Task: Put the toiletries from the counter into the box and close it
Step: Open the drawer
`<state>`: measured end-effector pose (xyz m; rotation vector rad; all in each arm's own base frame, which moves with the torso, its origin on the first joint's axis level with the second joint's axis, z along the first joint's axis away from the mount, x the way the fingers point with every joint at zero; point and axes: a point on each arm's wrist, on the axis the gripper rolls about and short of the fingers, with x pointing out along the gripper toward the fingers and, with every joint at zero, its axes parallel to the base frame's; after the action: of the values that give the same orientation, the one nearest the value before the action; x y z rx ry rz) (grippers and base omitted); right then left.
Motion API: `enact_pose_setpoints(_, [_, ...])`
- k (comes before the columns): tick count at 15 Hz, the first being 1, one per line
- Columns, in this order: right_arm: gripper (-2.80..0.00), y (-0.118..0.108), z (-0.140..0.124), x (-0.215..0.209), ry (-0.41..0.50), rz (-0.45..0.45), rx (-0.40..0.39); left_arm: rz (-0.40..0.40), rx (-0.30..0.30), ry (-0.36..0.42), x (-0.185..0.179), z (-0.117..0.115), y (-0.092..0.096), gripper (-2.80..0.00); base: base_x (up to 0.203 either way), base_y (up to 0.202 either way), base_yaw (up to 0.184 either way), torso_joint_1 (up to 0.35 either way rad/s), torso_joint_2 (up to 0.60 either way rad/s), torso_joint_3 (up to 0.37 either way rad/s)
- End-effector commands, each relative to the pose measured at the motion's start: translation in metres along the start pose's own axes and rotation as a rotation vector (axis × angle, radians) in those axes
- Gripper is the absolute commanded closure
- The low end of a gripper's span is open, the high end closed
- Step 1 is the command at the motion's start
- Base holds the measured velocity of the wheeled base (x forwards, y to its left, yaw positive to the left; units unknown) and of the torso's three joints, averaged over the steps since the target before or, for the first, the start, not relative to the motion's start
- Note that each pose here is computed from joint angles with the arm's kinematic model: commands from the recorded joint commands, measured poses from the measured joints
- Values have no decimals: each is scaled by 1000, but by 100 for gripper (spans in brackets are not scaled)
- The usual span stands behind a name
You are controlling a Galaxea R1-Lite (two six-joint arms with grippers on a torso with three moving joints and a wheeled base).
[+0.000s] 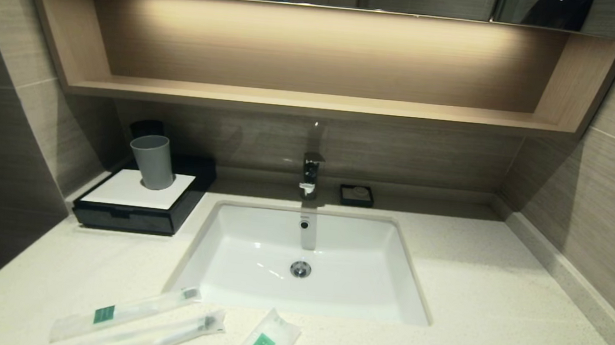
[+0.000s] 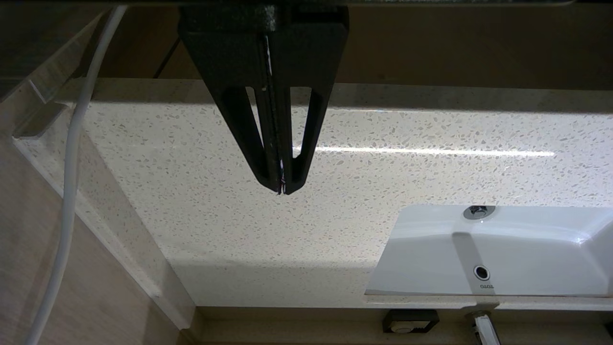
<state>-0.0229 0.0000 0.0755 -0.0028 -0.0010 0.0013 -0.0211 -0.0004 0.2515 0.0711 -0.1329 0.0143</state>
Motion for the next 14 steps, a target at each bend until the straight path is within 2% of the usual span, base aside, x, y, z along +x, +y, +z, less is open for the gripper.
enact_pose_setpoints(1, [0, 0, 0, 0, 1, 0, 0, 15, 3, 170, 48, -1, 1, 0, 0, 0, 0, 0, 0, 0])
enact_pose_setpoints(4, [0, 0, 0, 0, 2, 0, 0, 30, -3, 288, 81, -9, 1, 0, 0, 0, 0, 0, 0, 0])
enact_pose_setpoints(9, [0, 0, 0, 0, 1, 0, 0, 31, -8, 439, 133, -25, 0, 0, 0, 0, 0, 0, 0, 0])
enact_pose_setpoints(14, [0, 0, 0, 0, 1, 0, 0, 73, -5, 554, 193, -46, 0, 0, 0, 0, 0, 0, 0, 0])
